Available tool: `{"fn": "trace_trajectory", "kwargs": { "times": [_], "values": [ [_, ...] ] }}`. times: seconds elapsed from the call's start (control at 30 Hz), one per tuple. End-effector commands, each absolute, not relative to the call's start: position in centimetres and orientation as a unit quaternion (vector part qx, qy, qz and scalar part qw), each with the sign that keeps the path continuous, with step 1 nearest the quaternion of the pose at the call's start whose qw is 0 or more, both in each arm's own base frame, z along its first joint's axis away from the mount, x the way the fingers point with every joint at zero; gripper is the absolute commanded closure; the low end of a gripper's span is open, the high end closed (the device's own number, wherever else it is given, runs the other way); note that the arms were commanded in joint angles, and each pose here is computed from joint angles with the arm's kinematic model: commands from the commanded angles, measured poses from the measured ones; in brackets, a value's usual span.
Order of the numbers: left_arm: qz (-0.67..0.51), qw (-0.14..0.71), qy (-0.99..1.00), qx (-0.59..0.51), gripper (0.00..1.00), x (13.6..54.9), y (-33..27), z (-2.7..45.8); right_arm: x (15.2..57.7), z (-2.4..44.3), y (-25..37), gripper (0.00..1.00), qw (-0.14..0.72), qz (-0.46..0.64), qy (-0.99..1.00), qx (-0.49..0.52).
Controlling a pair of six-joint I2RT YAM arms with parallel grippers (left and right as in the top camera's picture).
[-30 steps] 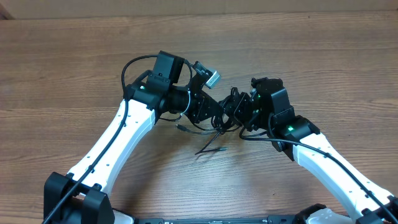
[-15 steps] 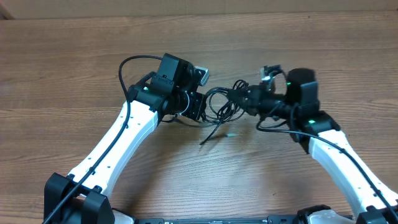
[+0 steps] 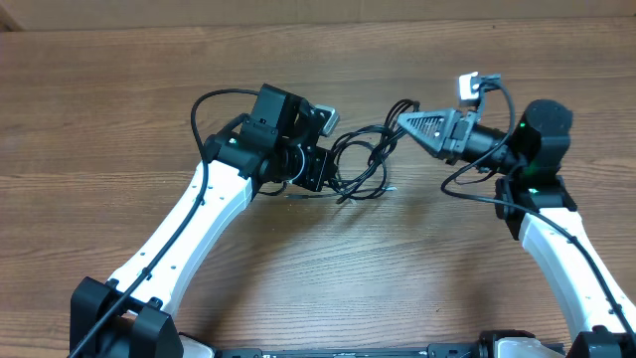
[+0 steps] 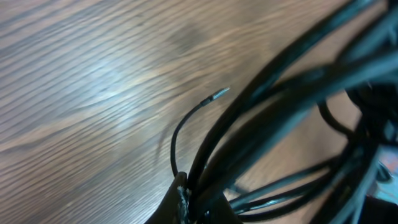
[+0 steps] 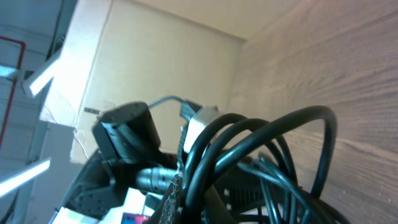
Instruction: Untangle cables
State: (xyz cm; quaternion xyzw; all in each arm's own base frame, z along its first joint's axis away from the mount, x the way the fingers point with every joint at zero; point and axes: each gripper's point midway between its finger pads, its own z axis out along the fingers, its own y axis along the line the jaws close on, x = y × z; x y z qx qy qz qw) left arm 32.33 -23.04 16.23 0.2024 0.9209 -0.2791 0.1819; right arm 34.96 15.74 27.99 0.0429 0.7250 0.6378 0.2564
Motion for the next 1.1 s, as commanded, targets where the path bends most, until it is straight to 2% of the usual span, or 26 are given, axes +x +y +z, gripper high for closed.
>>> {"fn": "trace_trajectory", "kwargs": {
  "times": [0.0,0.17,0.23,0.27,0.3,0.37,0.5,0.67,0.77,0.9,1.07],
  "values": [
    [-0.311,0.176,0.896,0.264,0.96,30.8,-24.0,16.8,36.1,30.1,13.0,0.96,0.308,0.627,0.712,0.072],
    [-0.338,0.175,0.865,0.328,0.96,29.4,-25.0,17.3,37.5,26.9,11.5,0.96,0.336,0.567,0.745,0.102],
    [-0.331,0.169,0.861,0.348,0.96,28.9,-24.6,17.0,38.1,25.0,10.4,0.96,0.341,0.531,0.764,0.136],
    [-0.326,0.160,0.860,0.358,0.96,28.5,-24.0,16.7,38.7,22.4,8.6,0.96,0.336,0.484,0.784,0.195],
    [-0.324,0.154,0.864,0.354,0.96,28.4,-23.4,16.5,38.8,20.4,7.0,0.96,0.325,0.444,0.797,0.248],
    [-0.325,0.157,0.869,0.339,0.96,29.0,-22.4,16.7,38.4,17.9,5.0,0.96,0.316,0.389,0.815,0.292],
    [-0.361,0.200,0.862,0.294,0.96,31.5,-19.8,19.2,37.0,15.4,3.1,0.96,0.299,0.329,0.843,0.303],
    [-0.438,0.249,0.837,0.213,0.96,34.6,-17.1,23.0,36.0,14.1,2.0,0.96,0.275,0.309,0.848,0.331],
    [-0.487,0.256,0.813,0.191,0.96,35.1,-16.8,24.9,35.6,13.8,2.2,0.94,0.263,0.312,0.850,0.333],
    [-0.536,0.254,0.772,0.230,0.96,33.6,-18.4,26.6,34.7,14.2,4.7,0.84,0.227,0.360,0.852,0.306],
    [-0.533,0.263,0.745,0.303,0.96,32.1,-21.1,26.6,33.1,16.6,10.4,0.71,0.210,0.451,0.854,0.153]
  ]
}}
